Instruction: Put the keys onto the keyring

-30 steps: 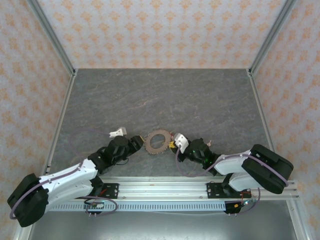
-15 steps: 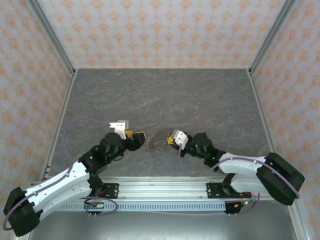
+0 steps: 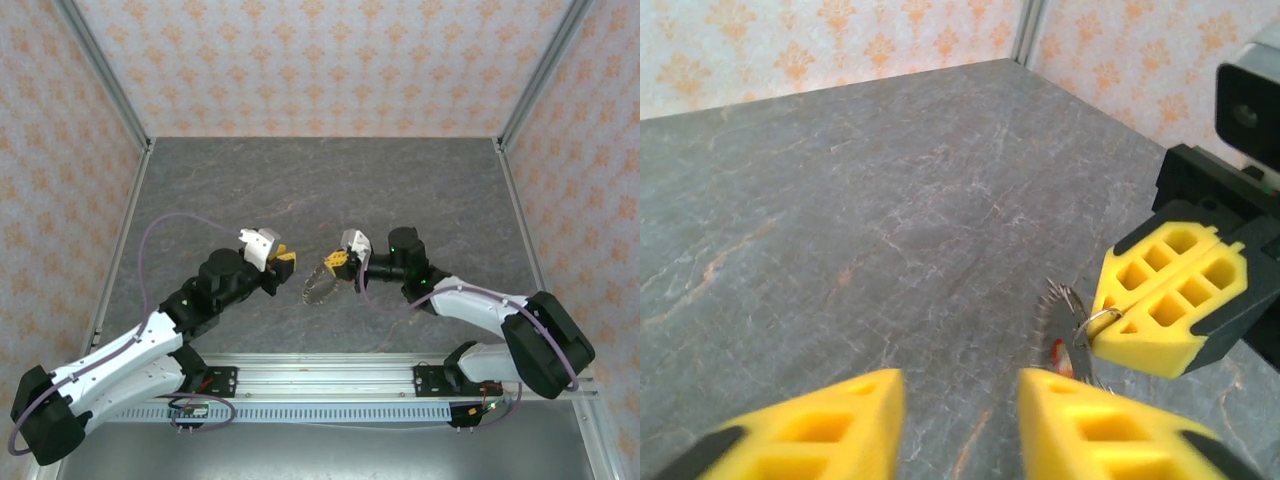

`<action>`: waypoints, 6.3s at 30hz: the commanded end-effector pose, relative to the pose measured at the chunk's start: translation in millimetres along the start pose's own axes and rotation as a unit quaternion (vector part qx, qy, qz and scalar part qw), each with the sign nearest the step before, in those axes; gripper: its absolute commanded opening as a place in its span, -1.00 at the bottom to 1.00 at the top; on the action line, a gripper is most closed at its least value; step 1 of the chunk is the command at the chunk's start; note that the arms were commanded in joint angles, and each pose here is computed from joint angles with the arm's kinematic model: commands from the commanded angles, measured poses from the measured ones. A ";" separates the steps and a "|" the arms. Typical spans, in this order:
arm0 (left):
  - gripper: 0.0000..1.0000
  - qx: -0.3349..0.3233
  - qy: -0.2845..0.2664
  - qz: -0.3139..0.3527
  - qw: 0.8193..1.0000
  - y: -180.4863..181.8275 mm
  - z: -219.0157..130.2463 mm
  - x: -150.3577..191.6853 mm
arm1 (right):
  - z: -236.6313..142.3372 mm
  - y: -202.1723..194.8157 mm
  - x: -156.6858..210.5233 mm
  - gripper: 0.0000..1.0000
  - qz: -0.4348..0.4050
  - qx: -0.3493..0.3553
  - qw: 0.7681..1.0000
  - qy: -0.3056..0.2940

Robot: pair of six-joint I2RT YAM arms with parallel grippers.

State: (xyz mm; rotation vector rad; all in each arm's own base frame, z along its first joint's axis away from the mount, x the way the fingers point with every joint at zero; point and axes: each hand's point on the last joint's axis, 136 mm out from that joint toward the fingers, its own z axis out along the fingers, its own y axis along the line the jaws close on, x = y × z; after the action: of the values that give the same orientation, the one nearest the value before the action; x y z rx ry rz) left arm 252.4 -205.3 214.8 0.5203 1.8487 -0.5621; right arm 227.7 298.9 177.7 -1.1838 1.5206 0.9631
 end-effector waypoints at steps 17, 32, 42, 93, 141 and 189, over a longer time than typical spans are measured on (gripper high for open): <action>-0.46 0.167 -0.012 0.112 0.980 -45.7 17.2 -24.3 | -16.1 6.2 -16.7 -1.00 -0.049 -0.122 0.991 0.037; -0.49 0.242 0.039 0.129 0.961 -65.8 32.5 -5.0 | -25.7 13.1 -19.6 -1.00 -0.057 -0.148 0.987 0.020; -0.49 0.288 0.083 0.137 0.944 -76.0 34.4 11.0 | -28.1 13.9 -19.2 -1.00 -0.058 -0.157 0.986 0.015; -0.88 0.274 0.096 0.145 0.946 -72.6 51.9 6.0 | -26.8 18.5 -34.3 -1.00 -0.034 -0.184 0.982 -0.013; -1.00 0.197 0.041 0.137 0.970 -53.6 50.7 -18.0 | -117.4 -99.7 -27.9 -0.61 0.191 0.365 0.911 -0.032; -1.00 0.173 0.022 0.112 0.978 -47.6 51.2 -26.2 | -178.1 -57.3 190.7 -0.49 0.514 0.539 0.586 0.321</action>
State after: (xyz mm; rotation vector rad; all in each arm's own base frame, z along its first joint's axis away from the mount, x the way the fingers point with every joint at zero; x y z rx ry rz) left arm 264.3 -275.0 204.4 1.0062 1.7834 -0.7371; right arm 228.4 78.1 28.8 0.4855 2.8353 -0.0002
